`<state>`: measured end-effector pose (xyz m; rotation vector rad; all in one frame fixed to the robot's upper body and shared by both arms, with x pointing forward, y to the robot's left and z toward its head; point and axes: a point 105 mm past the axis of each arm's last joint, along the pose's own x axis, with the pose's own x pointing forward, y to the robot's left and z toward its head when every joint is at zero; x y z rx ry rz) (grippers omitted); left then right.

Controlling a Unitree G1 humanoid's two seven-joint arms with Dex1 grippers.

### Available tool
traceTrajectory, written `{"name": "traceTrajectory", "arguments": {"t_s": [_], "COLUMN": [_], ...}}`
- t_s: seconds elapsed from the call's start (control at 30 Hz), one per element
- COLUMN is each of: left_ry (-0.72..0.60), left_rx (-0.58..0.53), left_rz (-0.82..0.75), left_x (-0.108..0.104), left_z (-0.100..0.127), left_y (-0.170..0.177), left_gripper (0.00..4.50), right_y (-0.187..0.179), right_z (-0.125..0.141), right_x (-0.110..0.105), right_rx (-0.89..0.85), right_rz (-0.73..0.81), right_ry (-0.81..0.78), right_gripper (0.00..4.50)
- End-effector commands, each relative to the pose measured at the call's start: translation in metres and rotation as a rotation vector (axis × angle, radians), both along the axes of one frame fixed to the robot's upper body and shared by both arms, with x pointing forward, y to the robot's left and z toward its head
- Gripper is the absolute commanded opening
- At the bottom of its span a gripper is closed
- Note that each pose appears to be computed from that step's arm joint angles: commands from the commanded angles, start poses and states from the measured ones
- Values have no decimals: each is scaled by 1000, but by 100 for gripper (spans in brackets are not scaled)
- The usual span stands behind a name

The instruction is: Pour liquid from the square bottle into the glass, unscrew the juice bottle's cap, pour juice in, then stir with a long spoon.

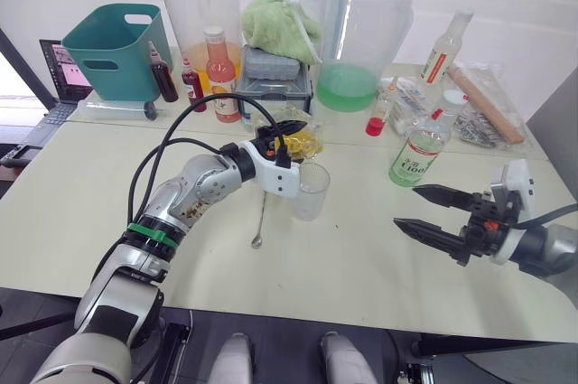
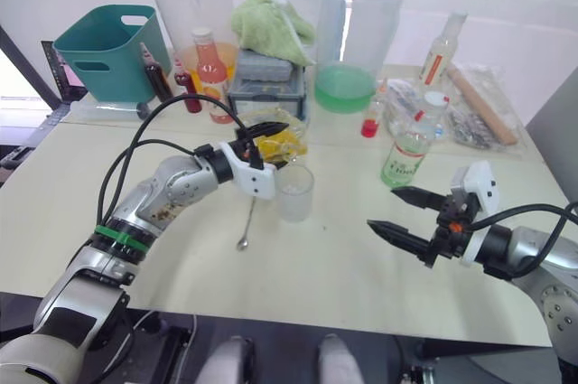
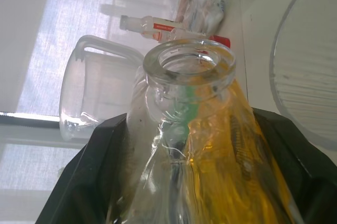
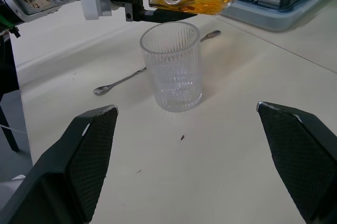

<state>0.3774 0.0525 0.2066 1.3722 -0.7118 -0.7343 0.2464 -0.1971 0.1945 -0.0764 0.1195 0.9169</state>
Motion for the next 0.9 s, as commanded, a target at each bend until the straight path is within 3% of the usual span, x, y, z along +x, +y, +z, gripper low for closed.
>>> {"name": "traceTrajectory", "arguments": {"t_s": [0.03, 0.27, 0.9], "left_ry": [-142, -199, -312], "left_rx": [-65, 29, 43], "left_rz": [-45, -75, -52], "left_x": [-8, -11, -6], "left_z": [38, 28, 37], "left_y": [-4, -7, -8], "left_gripper": [280, 280, 280], "right_y": [0, 0, 7], "right_z": [14, 18, 23], "right_x": [-3, -3, 0], "right_rx": [-15, -24, -19], "right_rz": [3, 4, 31], "right_ry": [-54, -66, -85], "right_gripper": [448, 448, 448]}}
